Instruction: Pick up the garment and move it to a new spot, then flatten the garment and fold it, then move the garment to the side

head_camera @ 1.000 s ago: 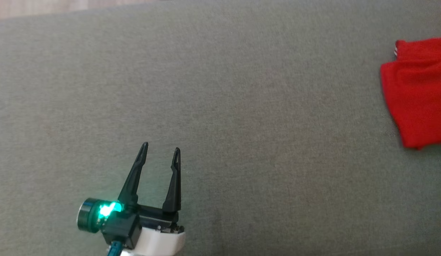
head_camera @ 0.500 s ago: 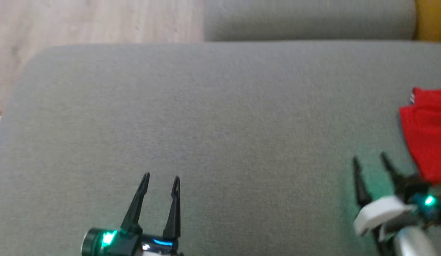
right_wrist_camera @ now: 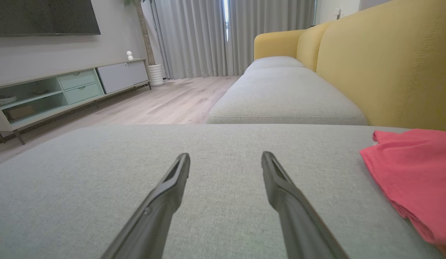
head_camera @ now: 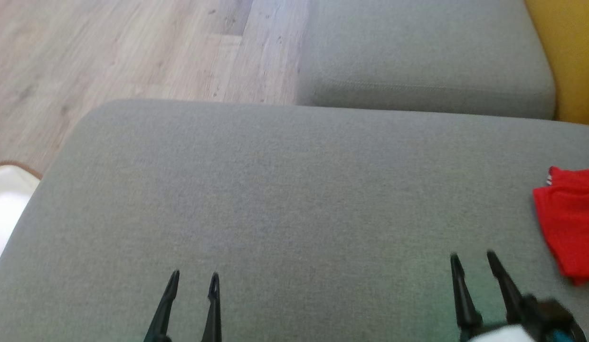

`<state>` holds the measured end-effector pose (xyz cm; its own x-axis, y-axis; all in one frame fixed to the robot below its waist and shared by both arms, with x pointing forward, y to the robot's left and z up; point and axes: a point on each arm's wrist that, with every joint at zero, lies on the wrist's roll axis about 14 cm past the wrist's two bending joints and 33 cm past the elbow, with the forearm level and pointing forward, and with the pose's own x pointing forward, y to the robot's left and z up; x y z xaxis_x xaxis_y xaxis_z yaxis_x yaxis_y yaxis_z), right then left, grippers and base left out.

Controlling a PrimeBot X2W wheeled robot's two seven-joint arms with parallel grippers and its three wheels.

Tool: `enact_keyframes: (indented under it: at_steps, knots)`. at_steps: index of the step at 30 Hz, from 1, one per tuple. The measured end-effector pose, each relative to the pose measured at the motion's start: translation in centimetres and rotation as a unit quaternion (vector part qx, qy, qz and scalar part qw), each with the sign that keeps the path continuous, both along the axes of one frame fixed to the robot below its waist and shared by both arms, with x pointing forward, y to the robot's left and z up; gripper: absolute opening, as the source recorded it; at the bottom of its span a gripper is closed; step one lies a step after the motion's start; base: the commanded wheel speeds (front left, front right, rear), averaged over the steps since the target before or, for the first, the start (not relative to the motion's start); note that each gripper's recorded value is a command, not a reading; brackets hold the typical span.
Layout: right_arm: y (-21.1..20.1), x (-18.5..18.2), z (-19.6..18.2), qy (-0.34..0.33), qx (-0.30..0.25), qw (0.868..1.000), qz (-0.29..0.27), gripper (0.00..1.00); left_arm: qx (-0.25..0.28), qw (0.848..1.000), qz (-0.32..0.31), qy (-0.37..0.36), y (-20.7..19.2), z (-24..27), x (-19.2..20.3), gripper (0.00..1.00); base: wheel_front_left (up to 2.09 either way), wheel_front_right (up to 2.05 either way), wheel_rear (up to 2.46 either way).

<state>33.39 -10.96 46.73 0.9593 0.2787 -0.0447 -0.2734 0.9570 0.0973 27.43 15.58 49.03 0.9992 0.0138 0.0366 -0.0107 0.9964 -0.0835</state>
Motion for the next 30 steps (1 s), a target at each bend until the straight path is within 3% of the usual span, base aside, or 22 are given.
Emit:
enact_keyframes:
  at_steps: [10,30]
  knots:
    - [-2.1,-3.2,2.5,-0.040,0.006,0.999,-0.030,1.00,0.000,1.000,-0.017,-0.007,-0.4,0.2,-0.4,1.00,0.00,0.00,0.00]
    - [-3.0,-4.0,2.6,-0.043,0.006,0.998,-0.045,1.00,0.007,1.000,-0.022,-0.003,-0.2,-0.1,-0.6,1.00,0.00,0.00,0.00]
